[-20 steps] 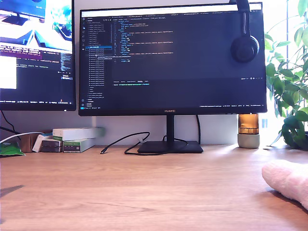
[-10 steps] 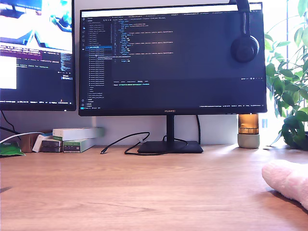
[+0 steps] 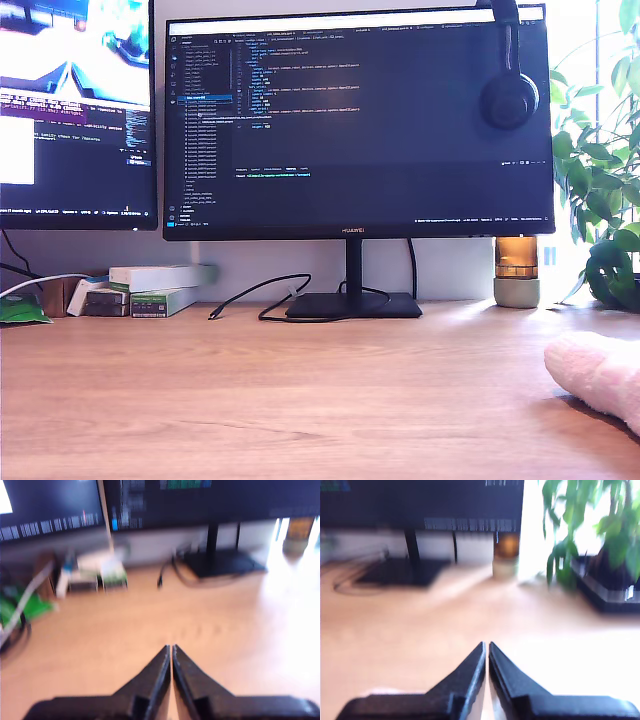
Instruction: Fold the tea towel to a neat square and place it to the right
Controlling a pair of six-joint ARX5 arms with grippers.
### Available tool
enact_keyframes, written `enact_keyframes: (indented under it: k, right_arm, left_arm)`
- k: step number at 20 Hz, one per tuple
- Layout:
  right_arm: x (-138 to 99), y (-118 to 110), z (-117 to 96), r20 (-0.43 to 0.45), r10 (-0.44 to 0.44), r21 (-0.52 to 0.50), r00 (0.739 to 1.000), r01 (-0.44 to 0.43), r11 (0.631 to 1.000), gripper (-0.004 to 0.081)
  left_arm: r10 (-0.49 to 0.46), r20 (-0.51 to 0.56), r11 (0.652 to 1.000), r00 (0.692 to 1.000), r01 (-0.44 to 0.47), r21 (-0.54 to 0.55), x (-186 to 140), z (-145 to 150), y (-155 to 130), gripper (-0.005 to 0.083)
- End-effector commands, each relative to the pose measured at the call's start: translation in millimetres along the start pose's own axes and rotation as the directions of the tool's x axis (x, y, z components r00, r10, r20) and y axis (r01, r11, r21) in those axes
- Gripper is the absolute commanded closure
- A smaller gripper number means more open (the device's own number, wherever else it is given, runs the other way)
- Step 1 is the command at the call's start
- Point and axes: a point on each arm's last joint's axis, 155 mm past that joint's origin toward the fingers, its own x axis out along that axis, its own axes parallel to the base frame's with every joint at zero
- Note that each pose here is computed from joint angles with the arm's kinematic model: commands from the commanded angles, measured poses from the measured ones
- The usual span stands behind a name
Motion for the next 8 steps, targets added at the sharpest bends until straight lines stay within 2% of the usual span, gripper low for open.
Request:
enact_keyframes:
  k: [1, 5, 8]
  right_arm:
    - [0, 1, 3, 0.016, 0.003, 0.003, 1.000, -0.003, 1.000, 0.0783]
    - [0, 1, 2, 0.013, 0.004, 0.003, 1.000, -0.004, 1.000, 0.0783]
    - [0, 1, 2, 0.013, 0.004, 0.003, 1.000, -0.004, 1.000, 0.0783]
  left_arm:
    - [0.002, -0.038, 1.000, 0.999, -0.003, -0.011, 0, -10, 1, 0.0793]
    - [0.003, -0.127, 1.000, 0.992, -0.007, -0.031, -2, -32, 1, 0.0793]
    - [0.003, -0.127, 1.000, 0.992, -0.007, -0.031, -2, -32, 1, 0.0793]
